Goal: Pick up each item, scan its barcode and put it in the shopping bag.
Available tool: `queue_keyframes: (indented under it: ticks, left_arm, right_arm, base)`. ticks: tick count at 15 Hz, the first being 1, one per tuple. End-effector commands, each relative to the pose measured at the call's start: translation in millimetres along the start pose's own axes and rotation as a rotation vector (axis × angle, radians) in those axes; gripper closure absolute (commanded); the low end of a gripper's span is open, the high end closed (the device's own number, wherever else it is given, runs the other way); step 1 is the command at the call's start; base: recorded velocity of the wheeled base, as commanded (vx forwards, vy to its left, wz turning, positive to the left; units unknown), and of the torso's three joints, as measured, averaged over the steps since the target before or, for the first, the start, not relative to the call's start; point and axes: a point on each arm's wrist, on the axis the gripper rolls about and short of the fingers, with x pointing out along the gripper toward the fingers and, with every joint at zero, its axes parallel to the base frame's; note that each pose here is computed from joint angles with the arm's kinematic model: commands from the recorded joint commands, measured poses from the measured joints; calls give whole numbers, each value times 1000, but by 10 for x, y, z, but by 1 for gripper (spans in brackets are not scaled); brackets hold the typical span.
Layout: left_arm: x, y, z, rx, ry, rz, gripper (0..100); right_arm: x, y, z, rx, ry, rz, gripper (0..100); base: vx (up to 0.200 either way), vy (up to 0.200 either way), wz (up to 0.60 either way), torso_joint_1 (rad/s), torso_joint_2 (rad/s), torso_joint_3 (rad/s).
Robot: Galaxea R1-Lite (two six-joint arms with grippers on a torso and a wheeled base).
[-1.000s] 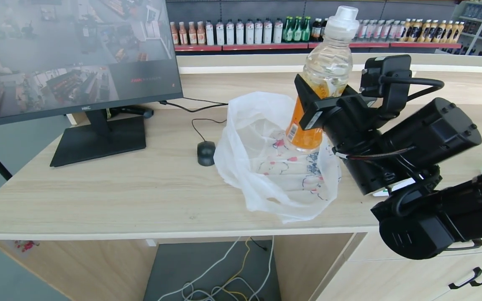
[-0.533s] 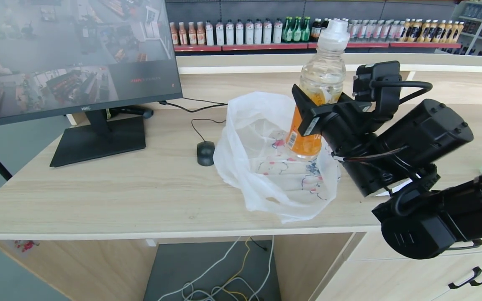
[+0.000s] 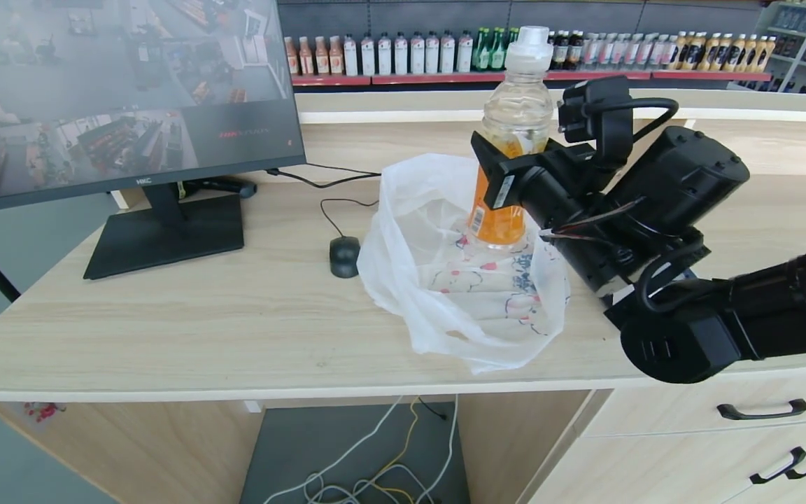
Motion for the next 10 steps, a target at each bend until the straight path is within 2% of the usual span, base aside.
queue_keyframes:
  ticks: [1, 6, 10]
  left_arm:
    - [0, 0, 1, -1, -1, 0, 0]
    - [0, 0, 1, 1, -1, 0, 0]
    - [0, 0, 1, 1, -1, 0, 0]
  right_arm:
    - [99, 7, -75, 10, 5, -4, 100]
    - [206, 9, -146, 38, 31, 5, 100]
    - [404, -106, -219, 38, 52, 34, 100]
  base:
    - [0, 0, 0, 0, 0, 0]
    - [0, 0, 0, 0, 0, 0]
    - [0, 0, 0, 0, 0, 0]
